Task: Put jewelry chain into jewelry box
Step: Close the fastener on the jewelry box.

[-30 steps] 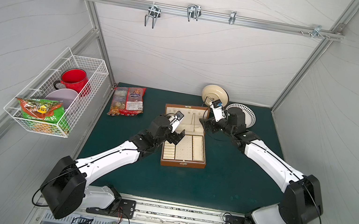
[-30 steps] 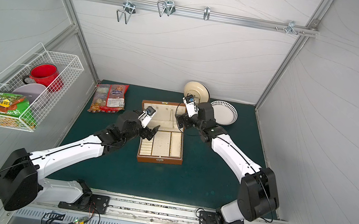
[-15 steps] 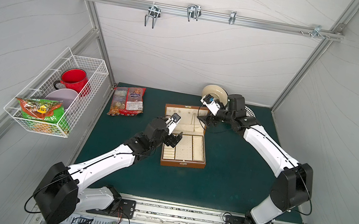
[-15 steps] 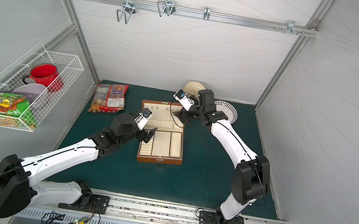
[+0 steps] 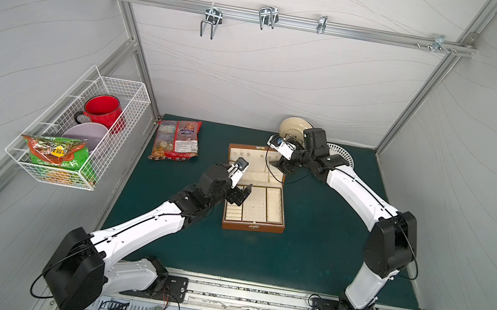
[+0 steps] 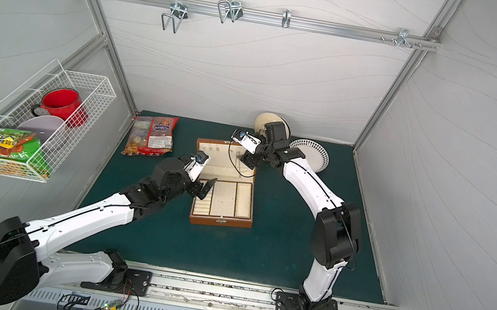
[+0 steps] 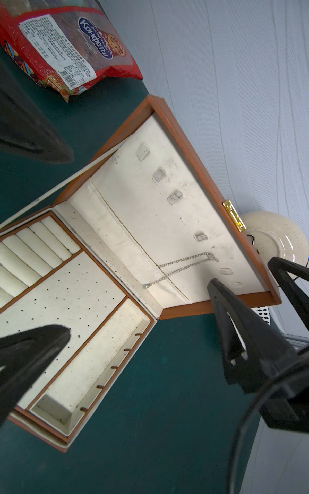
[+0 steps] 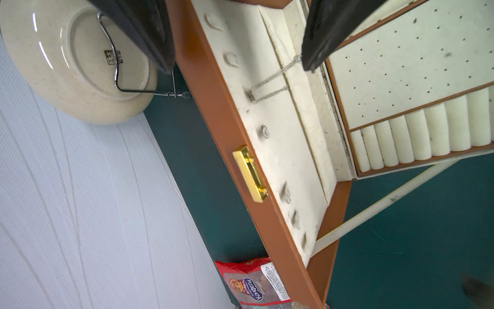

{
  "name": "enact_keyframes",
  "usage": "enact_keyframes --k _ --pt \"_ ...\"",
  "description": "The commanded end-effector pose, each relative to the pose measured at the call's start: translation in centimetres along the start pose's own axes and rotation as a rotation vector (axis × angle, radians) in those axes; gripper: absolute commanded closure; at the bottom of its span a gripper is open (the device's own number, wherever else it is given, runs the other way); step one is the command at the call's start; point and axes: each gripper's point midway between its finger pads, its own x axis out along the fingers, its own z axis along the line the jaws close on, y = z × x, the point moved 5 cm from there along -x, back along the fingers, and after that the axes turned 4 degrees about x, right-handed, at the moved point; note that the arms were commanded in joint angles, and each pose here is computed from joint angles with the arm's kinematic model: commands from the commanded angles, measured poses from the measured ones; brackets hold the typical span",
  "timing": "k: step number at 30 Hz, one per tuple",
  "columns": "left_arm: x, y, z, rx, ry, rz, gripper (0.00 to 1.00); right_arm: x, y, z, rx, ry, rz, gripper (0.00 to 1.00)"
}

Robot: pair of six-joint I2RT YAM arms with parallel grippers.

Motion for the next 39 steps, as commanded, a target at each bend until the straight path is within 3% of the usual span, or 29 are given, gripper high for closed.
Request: enact_keyframes --k 1,20,27,30,39 --pt "-0.5 -1.1 0.2 -0.022 0.003 -0.056 0.00 1.0 0.1 0.3 -0.031 -0.015 0.026 0.21" --pt "-0.7 -0.8 0.1 -0.028 0.010 -0.054 0.00 3.6 0.6 0.0 -0.090 0.012 0.081 0.37" --pt "-0.7 -0.7 0.1 -0.029 0.007 -0.055 0.00 4.0 0.8 0.0 -0.101 0.019 0.094 0.50" --pt "-0.7 -0.7 0.1 -0.028 0.008 -0.056 0.00 4.1 0.9 0.1 -0.108 0.025 0.101 0.61" --pt "-0.7 -0.8 0.1 -0.028 0.006 -0.058 0.00 4.6 1.3 0.6 -0.119 0.023 0.114 0.61"
